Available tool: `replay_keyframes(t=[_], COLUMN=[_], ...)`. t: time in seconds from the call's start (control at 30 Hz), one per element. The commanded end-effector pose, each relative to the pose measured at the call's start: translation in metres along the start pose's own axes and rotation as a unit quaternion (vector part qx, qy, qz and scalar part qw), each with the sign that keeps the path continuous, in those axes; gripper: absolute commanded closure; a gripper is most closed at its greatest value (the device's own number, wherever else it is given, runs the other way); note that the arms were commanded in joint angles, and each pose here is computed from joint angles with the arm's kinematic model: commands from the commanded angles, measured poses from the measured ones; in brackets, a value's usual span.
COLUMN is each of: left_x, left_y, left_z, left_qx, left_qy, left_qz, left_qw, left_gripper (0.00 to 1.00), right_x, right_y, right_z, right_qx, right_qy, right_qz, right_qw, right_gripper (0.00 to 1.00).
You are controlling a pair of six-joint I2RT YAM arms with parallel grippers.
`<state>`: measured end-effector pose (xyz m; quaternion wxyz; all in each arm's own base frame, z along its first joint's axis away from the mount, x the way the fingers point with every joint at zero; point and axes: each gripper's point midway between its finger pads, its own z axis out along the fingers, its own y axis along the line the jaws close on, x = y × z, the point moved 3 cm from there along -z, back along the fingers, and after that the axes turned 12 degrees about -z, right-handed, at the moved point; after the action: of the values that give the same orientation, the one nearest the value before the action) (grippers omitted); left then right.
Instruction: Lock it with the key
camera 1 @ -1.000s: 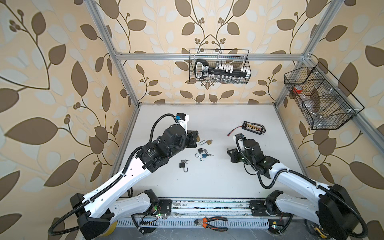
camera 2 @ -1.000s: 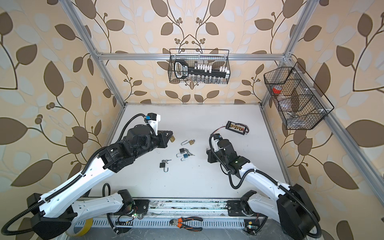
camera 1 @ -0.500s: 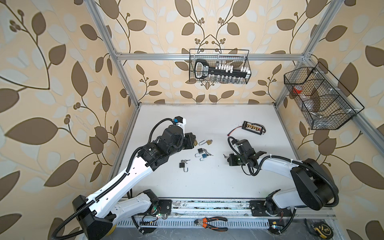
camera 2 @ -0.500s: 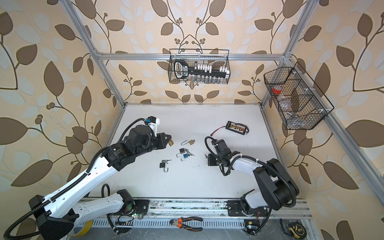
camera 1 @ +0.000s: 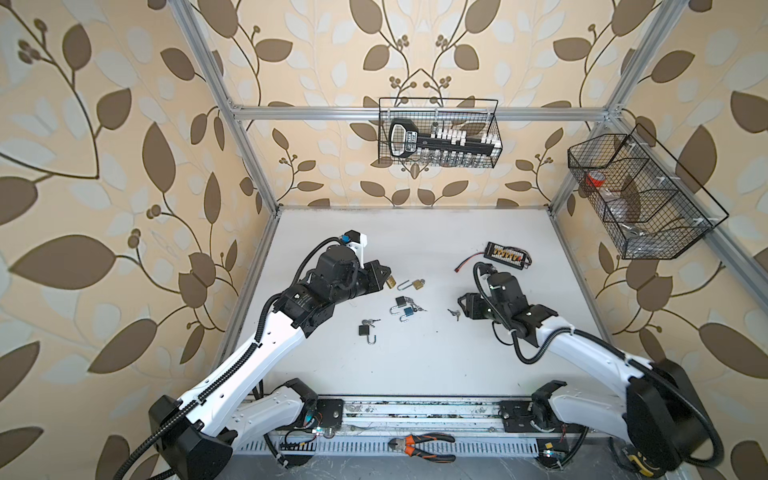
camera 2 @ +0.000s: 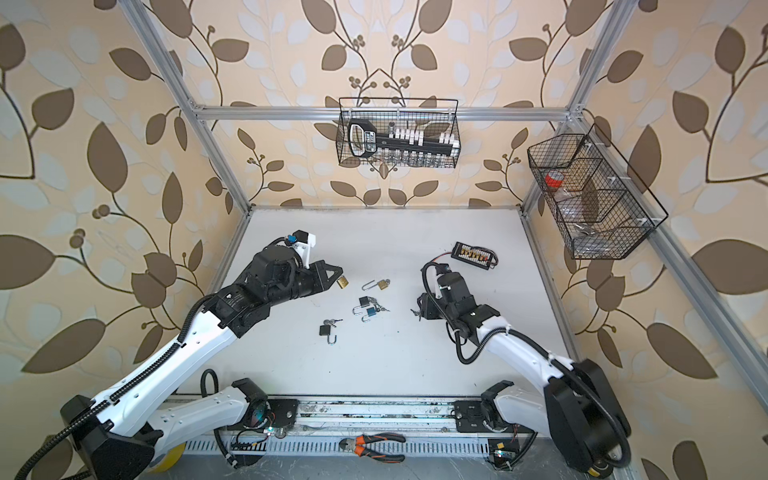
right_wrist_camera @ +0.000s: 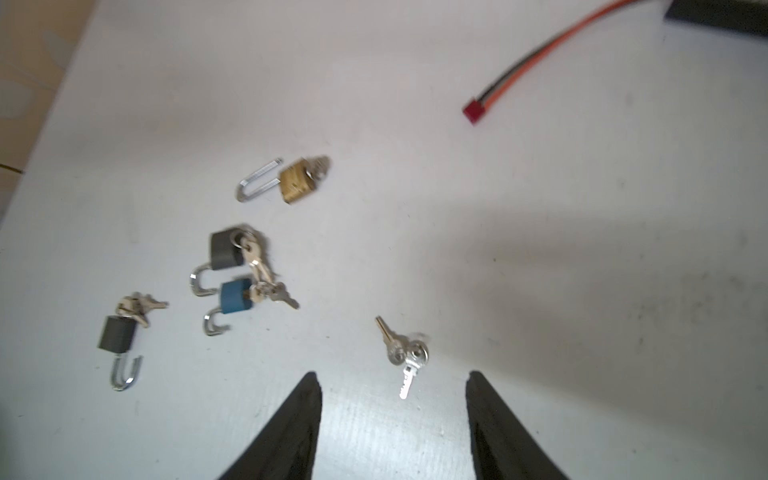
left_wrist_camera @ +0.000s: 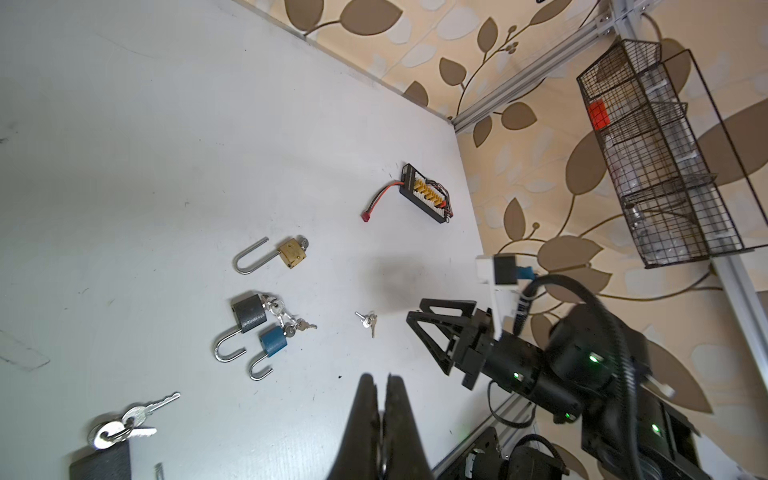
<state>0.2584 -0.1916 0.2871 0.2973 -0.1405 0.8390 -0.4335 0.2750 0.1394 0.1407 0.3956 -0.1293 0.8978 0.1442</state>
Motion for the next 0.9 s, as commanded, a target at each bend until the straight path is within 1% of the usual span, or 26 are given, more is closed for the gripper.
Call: replay_keyframes(t=[0.0,0.1,0.2,0.27,0.37,0.47,0.63,0.87], left_x=[0.005,0.011,0.019,0.027,0.039,0.049,0.059,0.059], left_y=[-0.033,-0.042,-0.048,-0.053,-0.061,-0.067,-0.069,-0.070], left_z=[0.004,0.012,0.017,0.021,0.026,0.030,0.035,0.037], left_qx=[0.110,0.133,0.133,0.129,0.130,0.134,0.132,0.130], left_qy=[0.047,0.080,0.089,0.097,0.112,0.121,0.129,0.130], left_qz=[-0.005,0.008,0.025,0.039,0.056,0.066,0.073,0.075], left_qw=[0.993,0.988,0.987,0.986,0.984,0.981,0.980,0.980], left_gripper=[1.00,1.00,1.00,1.00,1.00,1.00,1.00,1.00], right_x=[-0.020,-0.037,-0.052,-0.059,-0.066,-0.072,-0.079,-0.075], right_y=[0.027,0.059,0.085,0.098,0.115,0.123,0.134,0.146], right_z=[-0.025,-0.049,-0.068,-0.077,-0.083,-0.082,-0.078,-0.072], right_qx=[-0.051,-0.102,-0.133,-0.143,-0.160,-0.174,-0.197,-0.215], right_qy=[-0.055,-0.095,-0.123,-0.132,-0.132,-0.121,-0.106,-0.089], right_qz=[-0.075,-0.122,-0.153,-0.169,-0.187,-0.186,-0.175,-0.183], right_qw=[0.994,0.983,0.971,0.966,0.960,0.959,0.959,0.955], right_gripper=[0.37,0.30,0.24,0.21,0.20,0.21,0.25,0.30])
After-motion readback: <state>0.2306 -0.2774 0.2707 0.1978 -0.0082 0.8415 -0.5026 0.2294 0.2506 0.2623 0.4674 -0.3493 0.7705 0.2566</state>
